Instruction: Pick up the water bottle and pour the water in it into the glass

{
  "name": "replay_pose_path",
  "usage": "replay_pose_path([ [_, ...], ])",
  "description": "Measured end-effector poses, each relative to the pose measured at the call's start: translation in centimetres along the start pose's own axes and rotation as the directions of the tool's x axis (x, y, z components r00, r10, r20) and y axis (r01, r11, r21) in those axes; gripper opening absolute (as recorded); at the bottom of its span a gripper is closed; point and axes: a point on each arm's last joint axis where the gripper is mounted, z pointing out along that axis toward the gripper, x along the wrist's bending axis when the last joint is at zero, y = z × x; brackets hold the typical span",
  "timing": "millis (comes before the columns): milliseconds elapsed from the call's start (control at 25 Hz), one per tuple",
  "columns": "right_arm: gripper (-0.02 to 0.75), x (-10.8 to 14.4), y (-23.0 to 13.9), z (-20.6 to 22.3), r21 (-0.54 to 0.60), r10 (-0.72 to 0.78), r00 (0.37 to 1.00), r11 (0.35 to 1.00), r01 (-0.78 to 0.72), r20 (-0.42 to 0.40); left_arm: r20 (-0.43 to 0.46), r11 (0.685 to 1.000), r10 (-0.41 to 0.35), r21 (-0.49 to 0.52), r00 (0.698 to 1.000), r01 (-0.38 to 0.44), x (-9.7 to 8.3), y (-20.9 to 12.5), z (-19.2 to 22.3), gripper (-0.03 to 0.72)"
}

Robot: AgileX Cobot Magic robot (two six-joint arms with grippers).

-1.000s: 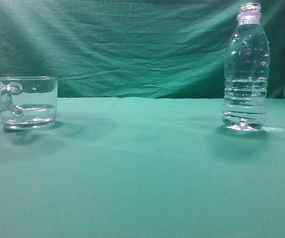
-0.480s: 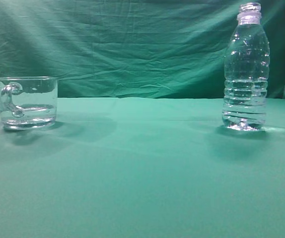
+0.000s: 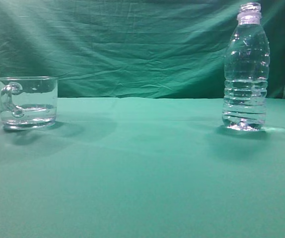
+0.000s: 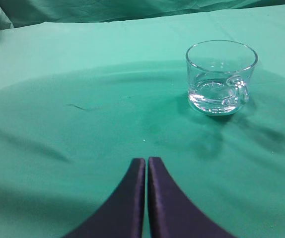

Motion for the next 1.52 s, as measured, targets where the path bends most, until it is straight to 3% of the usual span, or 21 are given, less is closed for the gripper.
replay_pose_path([
  [200,0.0,-1.4,-0.8,0.0,0.021,-0.22,0.97,0.976,0.219,0.102,0.0,1.0,0.0,0.0,1.0,0.0,0.0,0.0,0.0,0.0],
  [280,0.0,-1.9,-1.3,0.0,0.054,-0.237,0.962,0.971,0.231,0.138,0.0,1.0,0.0,0.0,1.0,0.0,0.0,0.0,0.0,0.0],
  [440,0.0,-3.3,-3.5,-0.5,0.288,-0.315,0.927,0.924,0.251,0.203,0.0,1.0,0.0,0.0,1.0,0.0,0.0,0.0,0.0,0.0],
  [600,0.0,-4.4,-6.5,-1.8,0.5,-0.403,0.902,0.819,0.281,0.153,0.0,1.0,0.0,0.0,1.0,0.0,0.0,0.0,0.0,0.0],
  [960,0.0,-6.9,-12.0,-7.2,0.512,-0.467,0.878,0.783,0.353,0.108,0.0,1.0,0.0,0.0,1.0,0.0,0.0,0.0,0.0,0.0],
  [1400,0.0,-10.0,-17.7,-9.1,0.662,-0.483,0.869,0.687,0.301,0.106,0.0,1.0,0.0,0.0,1.0,0.0,0.0,0.0,0.0,0.0],
  [1520,0.0,-10.1,-17.9,-9.1,0.659,-0.484,0.868,0.688,0.304,0.105,0.0,1.0,0.0,0.0,1.0,0.0,0.0,0.0,0.0,0.0],
])
